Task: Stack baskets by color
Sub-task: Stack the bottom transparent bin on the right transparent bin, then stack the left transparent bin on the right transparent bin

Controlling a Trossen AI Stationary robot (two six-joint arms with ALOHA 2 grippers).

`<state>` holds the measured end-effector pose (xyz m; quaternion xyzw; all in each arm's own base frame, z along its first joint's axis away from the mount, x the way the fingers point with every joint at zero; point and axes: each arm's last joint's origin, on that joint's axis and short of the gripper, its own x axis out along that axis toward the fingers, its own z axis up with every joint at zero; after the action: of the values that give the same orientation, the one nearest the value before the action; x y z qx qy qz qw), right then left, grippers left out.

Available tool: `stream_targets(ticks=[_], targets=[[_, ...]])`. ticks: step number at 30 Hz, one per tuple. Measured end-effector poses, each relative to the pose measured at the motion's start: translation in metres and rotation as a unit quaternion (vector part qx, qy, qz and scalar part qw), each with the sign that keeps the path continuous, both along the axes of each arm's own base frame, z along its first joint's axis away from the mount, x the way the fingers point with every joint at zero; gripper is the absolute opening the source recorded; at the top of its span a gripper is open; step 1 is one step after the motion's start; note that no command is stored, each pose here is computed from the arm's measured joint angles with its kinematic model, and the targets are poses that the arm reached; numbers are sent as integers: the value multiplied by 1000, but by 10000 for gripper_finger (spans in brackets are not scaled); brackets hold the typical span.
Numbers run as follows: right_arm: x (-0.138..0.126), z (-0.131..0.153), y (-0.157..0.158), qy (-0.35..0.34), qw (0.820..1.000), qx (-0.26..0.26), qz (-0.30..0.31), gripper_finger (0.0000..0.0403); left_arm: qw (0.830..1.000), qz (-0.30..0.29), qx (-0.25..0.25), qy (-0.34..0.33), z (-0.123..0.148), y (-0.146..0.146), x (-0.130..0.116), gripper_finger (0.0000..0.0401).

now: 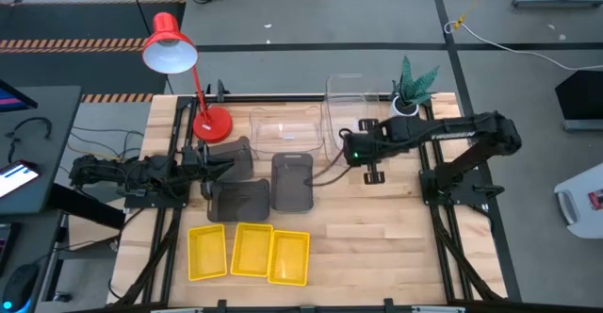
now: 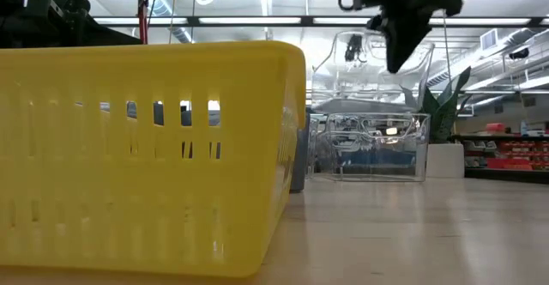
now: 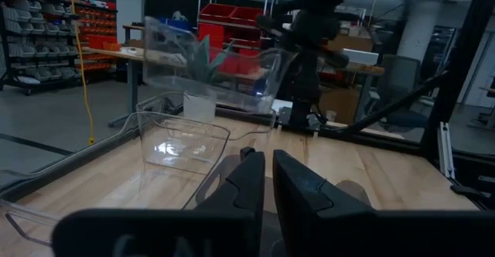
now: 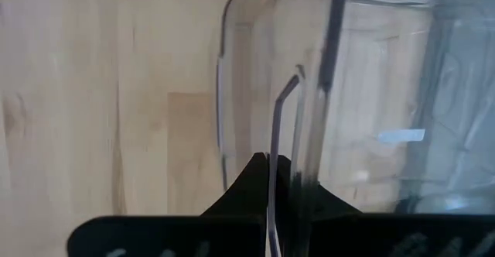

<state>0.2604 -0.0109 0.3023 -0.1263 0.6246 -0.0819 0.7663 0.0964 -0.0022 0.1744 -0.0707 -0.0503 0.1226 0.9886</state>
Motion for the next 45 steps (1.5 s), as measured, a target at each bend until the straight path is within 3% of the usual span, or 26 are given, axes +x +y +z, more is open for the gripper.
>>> stream_targets(ticks=[8,21,29,37,45], targets=[[8,-17,-25,1,999,43,-27,10,1000,0,0,0,0,0,0,34],[8,-37,-26,-3,992,121,-28,17,1000,0,0,-1,0,0,0,32],[6,-41,-20,1,985,161,-55,73,1000,0,0,-1,0,0,0,34],[2,-25,-13,22,986,151,-74,145,1000,0,0,0,0,0,0,38],[11,-1,-15,-31,990,128,-45,159,1000,0,0,0,0,0,0,34]])
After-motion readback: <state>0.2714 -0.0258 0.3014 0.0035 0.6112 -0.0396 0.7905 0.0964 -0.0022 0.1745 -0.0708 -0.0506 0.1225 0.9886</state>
